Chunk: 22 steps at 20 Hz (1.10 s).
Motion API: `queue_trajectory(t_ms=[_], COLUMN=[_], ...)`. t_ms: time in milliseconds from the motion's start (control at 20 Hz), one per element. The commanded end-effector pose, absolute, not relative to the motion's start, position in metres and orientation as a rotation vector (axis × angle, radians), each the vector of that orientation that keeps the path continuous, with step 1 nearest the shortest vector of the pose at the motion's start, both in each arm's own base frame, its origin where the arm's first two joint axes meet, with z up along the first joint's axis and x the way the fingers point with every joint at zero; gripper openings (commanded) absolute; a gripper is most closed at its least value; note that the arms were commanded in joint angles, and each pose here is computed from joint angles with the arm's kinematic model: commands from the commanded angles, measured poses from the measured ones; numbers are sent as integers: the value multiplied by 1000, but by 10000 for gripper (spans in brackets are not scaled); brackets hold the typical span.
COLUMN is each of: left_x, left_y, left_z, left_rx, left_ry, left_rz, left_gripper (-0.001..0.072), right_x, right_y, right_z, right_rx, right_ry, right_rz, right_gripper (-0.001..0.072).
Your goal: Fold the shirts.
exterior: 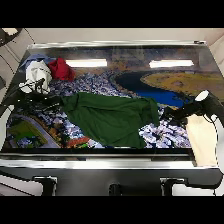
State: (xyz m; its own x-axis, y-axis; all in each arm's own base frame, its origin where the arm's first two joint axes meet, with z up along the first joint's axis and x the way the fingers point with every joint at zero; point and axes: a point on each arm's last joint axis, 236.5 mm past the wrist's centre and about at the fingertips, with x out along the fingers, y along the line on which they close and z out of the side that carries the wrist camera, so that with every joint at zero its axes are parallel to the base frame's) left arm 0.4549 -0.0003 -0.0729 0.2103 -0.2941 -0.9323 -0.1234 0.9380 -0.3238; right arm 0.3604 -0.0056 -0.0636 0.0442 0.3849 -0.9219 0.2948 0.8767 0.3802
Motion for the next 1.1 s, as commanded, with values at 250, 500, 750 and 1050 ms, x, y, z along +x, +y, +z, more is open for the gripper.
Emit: queue_trajectory(t_ms=[250,500,750,1050], left_x=[441,447,448,451], left_y=[-12,-9,-10,-10], left_z=[-99,-95,-77,-47], left_rx=[-282,-269,-253,-236], left_ry=[1455,1424,1392,1333], left_rz=[-192,-193,-209,-211], left_gripper=[529,36,36,36], right_x=[353,347,359,396], right_y=[-2,1,30,47], right_z=[-63,-63,-77,-96], right_rx=[556,563,448,403], right_ry=[1583,1607,1555,1447], right_rz=[87,97,188,142], right_gripper=[564,571,703,98])
